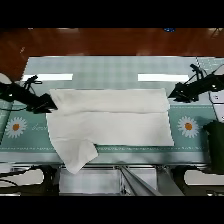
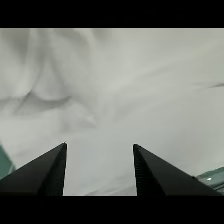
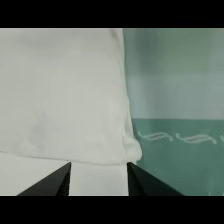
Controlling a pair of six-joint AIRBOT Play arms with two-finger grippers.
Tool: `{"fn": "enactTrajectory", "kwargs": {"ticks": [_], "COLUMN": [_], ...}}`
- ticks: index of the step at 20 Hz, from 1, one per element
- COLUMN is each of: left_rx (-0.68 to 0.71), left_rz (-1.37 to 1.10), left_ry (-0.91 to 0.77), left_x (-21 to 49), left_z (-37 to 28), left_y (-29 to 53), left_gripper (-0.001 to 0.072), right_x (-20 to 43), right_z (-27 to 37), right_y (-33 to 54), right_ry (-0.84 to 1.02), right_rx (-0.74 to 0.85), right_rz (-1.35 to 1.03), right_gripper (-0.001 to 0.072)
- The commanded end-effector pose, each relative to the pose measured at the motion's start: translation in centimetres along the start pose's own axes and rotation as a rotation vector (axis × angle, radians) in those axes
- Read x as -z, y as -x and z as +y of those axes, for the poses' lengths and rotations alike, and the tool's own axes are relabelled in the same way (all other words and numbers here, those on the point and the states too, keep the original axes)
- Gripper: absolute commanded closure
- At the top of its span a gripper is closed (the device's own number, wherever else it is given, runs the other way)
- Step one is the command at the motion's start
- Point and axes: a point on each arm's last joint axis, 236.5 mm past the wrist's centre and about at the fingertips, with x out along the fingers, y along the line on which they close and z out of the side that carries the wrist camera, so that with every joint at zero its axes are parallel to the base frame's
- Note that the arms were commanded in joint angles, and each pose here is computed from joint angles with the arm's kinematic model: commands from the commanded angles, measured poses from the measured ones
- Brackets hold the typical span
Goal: Fold the shirts.
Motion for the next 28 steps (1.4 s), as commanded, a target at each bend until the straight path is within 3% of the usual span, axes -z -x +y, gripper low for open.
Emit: {"fn": "enactTrajectory", "kwargs": {"ticks": [1, 3, 5, 7, 9, 11, 22, 23, 24, 25, 28], "left_rx": [0.012, 0.045, 0.165, 0.277, 0.255, 0.118, 0.067, 0.057, 0.049, 0.046, 0.043], "left_rz": [-0.044, -0.070, -0.134, -0.126, -0.043, 0.065, 0.217, 0.220, 0.222, 0.224, 0.220], "left_ry": [0.159, 0.330, 0.501, 0.533, 0.502, 0.511, 0.282, 0.267, 0.258, 0.250, 0.256], "left_x": [4.6, 8.5, 9.6, 10.2, 12.2, 15.2, 16.8, 16.8, 16.7, 16.8, 16.7], "left_z": [4.3, 7.0, 6.4, 3.9, 3.4, 5.5, 1.9, 1.9, 1.8, 1.7, 1.7], "left_y": [1.8, 0.2, -1.6, -2.8, -3.8, -4.5, -7.9, -8.2, -8.4, -8.4, -8.5], "left_gripper": [0.0201, 0.0201, 0.0201, 0.0201, 0.0201, 0.0201, 0.0205, 0.0292, 0.0514, 0.0667, 0.0677], "right_x": [1.4, 3.3, 5.9, 8.0, 9.3, 10.4, 7.9, 7.5, 7.2, 7.5, 12.8], "right_z": [-1.2, -1.5, -0.6, 1.0, 2.0, 2.1, 1.8, 1.3, 0.2, -1.7, -8.1], "right_y": [4.1, 4.6, 3.7, 2.8, 2.2, 1.7, 2.4, 2.8, 3.3, 3.4, 2.8], "right_ry": [-0.084, -0.102, -0.094, -0.083, -0.075, -0.074, -0.131, -0.150, -0.190, -0.267, -0.428], "right_rx": [-0.029, -0.055, -0.089, -0.160, -0.203, -0.210, -0.218, -0.215, -0.204, -0.168, 0.036], "right_rz": [-0.124, -0.203, -0.212, -0.221, -0.239, -0.236, -0.359, -0.377, -0.395, -0.392, -0.221], "right_gripper": [0.0301, 0.0301, 0.0301, 0.0301, 0.0301, 0.0301, 0.0300, 0.0300, 0.0300, 0.0299, 0.0299]}}
